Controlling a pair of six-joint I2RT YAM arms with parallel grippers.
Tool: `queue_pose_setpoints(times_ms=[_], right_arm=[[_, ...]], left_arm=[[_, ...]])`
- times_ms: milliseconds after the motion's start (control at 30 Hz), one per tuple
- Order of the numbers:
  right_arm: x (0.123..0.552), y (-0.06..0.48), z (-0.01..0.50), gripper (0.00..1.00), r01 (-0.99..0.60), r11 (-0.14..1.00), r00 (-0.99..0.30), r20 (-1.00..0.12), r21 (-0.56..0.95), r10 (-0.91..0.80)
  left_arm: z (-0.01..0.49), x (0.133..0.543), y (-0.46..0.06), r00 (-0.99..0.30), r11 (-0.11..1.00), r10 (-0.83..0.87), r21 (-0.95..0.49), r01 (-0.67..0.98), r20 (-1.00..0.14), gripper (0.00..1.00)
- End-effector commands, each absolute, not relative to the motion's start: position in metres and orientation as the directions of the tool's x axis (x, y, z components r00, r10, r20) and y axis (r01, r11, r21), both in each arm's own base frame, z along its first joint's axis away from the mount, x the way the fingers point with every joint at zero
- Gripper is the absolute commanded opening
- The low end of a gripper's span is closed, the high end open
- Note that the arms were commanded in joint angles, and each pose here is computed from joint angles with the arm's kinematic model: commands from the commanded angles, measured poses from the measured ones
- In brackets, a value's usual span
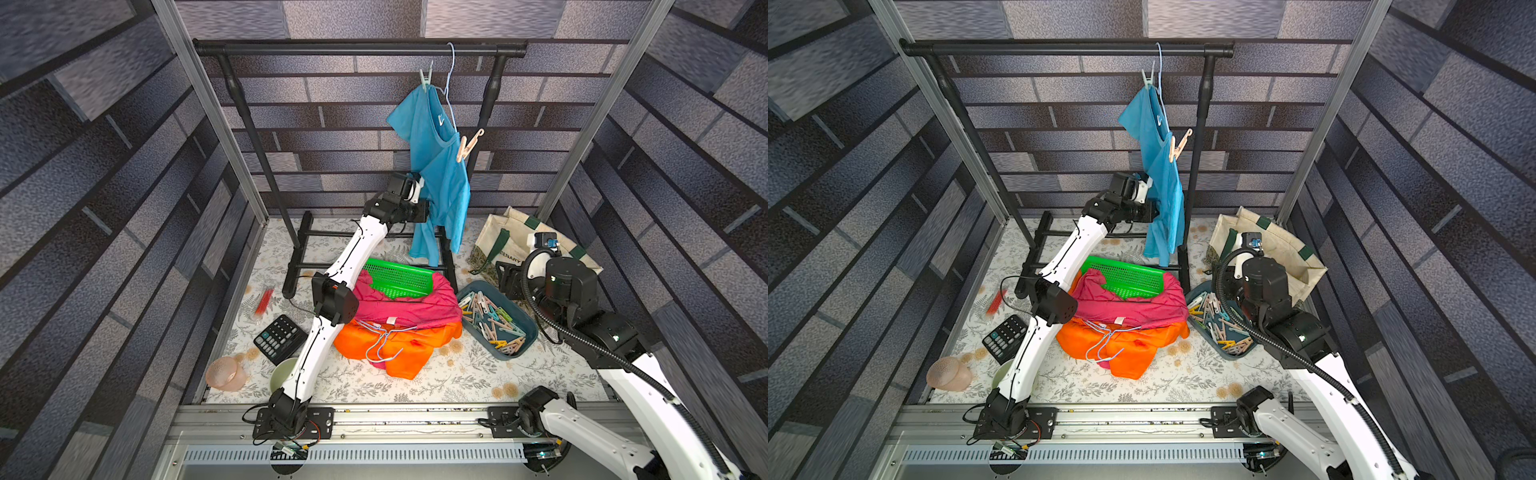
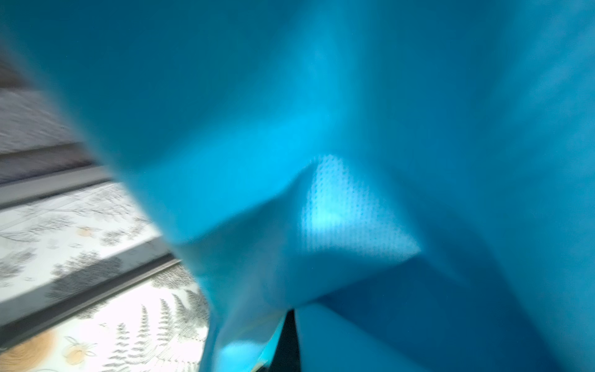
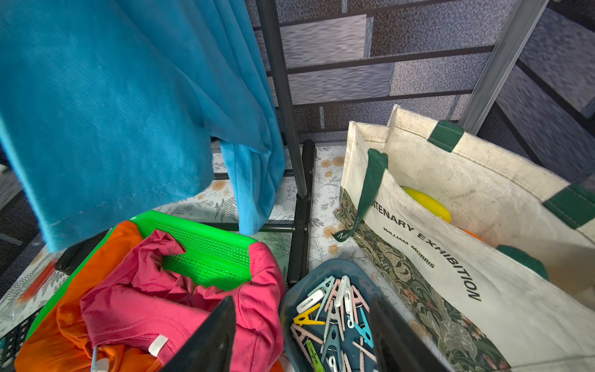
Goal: Use clothespins to secure the t-shirt on both sides of the hanger
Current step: Adjust the T-shirt on the hanger.
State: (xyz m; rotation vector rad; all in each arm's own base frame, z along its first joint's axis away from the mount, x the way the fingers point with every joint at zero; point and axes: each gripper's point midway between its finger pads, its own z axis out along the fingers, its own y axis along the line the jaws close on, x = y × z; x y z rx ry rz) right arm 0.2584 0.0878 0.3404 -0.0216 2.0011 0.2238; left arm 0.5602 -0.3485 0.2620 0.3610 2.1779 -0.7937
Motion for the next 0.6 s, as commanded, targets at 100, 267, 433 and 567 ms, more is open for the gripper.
queue_pose_setpoints(times_ms=[100, 267, 433, 567], right_arm=[[0.257, 0.085, 0.326, 0.65, -0.08, 0.982, -0.467, -0.877, 0.17, 0.114], [0.256, 0.09, 0.322, 0.64, -0.089, 0.977, -0.49, -0.863, 0.192, 0.124], [0.251, 0.105, 0.319, 0.6, -0.161, 0.958, -0.53, -0.84, 0.236, 0.117], [0.246, 0.129, 0.304, 0.57, -0.249, 0.927, -0.612, -0.787, 0.281, 0.074]], left_arm=[[0.3, 0.568, -0.312, -0.636, 0.784, -0.081, -0.443, 0.434, -0.767, 0.5], [0.249, 0.555, -0.312, -0.737, 0.819, 0.003, -0.421, 0.39, -0.676, 1.0], [0.224, 0.526, -0.308, -0.815, 0.841, 0.078, -0.4, 0.363, -0.575, 1.0], [0.218, 0.493, -0.318, -0.82, 0.852, 0.195, -0.321, 0.414, -0.538, 1.0]])
